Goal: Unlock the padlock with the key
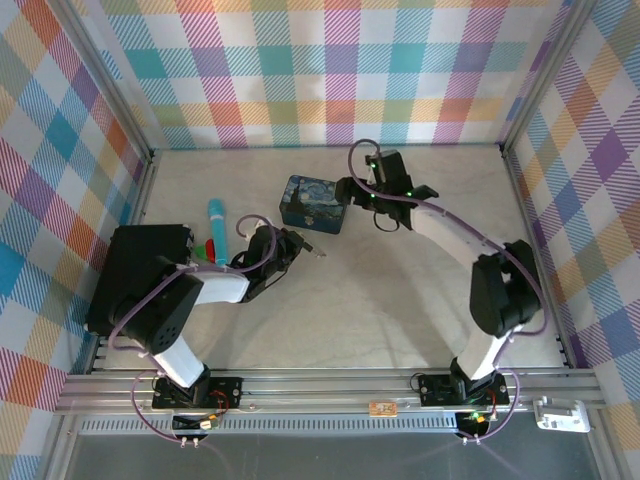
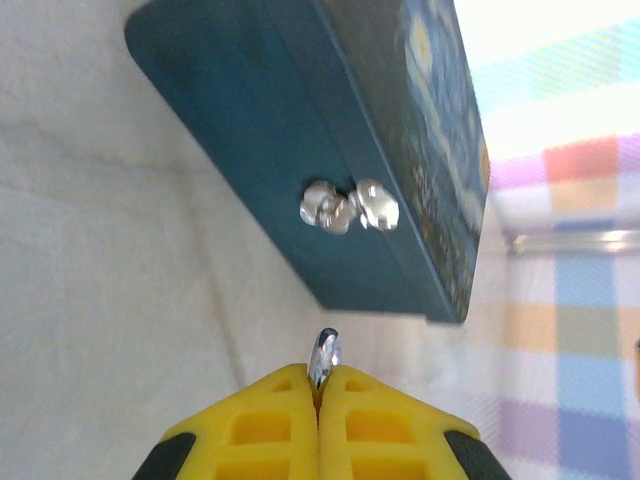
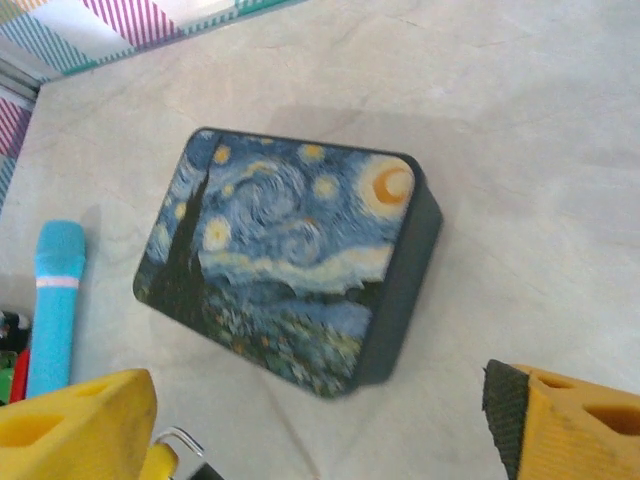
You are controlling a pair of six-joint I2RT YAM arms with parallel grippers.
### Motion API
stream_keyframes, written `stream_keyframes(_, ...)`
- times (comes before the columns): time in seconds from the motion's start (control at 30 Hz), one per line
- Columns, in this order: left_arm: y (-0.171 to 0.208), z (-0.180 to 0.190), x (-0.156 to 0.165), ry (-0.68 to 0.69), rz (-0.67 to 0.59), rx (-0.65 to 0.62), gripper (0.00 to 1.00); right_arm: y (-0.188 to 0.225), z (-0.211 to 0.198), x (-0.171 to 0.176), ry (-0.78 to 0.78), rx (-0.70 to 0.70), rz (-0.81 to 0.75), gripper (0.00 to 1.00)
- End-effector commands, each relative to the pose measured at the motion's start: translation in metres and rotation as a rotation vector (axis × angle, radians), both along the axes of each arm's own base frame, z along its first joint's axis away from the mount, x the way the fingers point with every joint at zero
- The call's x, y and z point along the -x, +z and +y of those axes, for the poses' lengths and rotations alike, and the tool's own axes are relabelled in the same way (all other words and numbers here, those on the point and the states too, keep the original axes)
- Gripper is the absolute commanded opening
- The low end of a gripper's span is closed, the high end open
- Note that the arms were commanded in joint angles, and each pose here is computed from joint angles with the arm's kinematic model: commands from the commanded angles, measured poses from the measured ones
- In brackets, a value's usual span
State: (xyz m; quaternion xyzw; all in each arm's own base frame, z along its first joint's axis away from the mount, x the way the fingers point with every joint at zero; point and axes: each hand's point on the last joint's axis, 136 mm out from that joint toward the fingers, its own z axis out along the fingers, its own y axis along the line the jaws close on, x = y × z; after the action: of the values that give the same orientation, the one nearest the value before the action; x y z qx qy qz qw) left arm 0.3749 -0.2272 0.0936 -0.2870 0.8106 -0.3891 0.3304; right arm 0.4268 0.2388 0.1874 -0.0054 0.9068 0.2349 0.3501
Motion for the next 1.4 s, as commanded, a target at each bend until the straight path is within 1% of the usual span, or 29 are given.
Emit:
stream_keyframes(0.0,-0.001,-0.009,0.031,-0.201,0.091,-0.174,0.0,-0.026,-0.028,0.034,0.03,0.144,0.068,0.9)
stream_keyframes(0.13,-0.005,-0.012,0.06,-0.333,0.174,-0.313,0.0,-0.039,-0.052,0.062,0.011,0.206,0.107,1.0)
stream_keyframes(0.27,-0.009,-0.014,0.077,-0.397,0.209,-0.393,0.0,-0.046,-0.07,0.081,0.0,0.247,0.131,0.99)
stream_keyframes(0.4,-0.014,-0.026,0.076,-0.442,0.216,-0.44,0.0,-0.05,-0.082,0.089,-0.021,0.267,0.128,0.99)
stream_keyframes(0.57,-0.029,-0.044,0.065,-0.478,0.236,-0.47,0.0,-0.049,-0.091,0.091,-0.058,0.266,0.116,0.99)
stream_keyframes(0.77,-0.046,-0.059,0.049,-0.449,0.223,-0.45,0.0,-0.051,-0.099,0.093,-0.077,0.249,0.103,0.99)
stream_keyframes(0.8,-0.048,-0.061,0.047,-0.445,0.224,-0.447,0.03,-0.053,-0.1,0.093,-0.076,0.248,0.103,0.99)
stream_keyframes(0.87,-0.05,-0.061,0.044,-0.431,0.219,-0.443,0.12,-0.056,-0.105,0.092,-0.084,0.252,0.103,0.99)
stream_keyframes(1.07,-0.037,-0.056,0.038,-0.393,0.185,-0.459,0.44,-0.06,-0.121,0.085,-0.115,0.263,0.094,0.99)
stream_keyframes(1.2,-0.017,-0.05,0.035,-0.373,0.14,-0.481,0.62,-0.061,-0.133,0.076,-0.137,0.267,0.076,0.99)
stream_keyframes(1.23,-0.011,-0.049,0.033,-0.37,0.125,-0.488,0.64,-0.062,-0.136,0.073,-0.144,0.269,0.071,0.99)
stream_keyframes(1.27,-0.004,-0.047,0.032,-0.367,0.106,-0.503,0.69,-0.063,-0.141,0.069,-0.154,0.273,0.066,0.99)
stream_keyframes(1.33,0.016,-0.04,0.027,-0.354,0.056,-0.531,0.79,-0.065,-0.152,0.06,-0.176,0.28,0.055,0.99)
stream_keyframes(1.37,0.026,-0.034,0.024,-0.341,0.031,-0.549,0.87,-0.068,-0.158,0.055,-0.188,0.291,0.049,0.99)
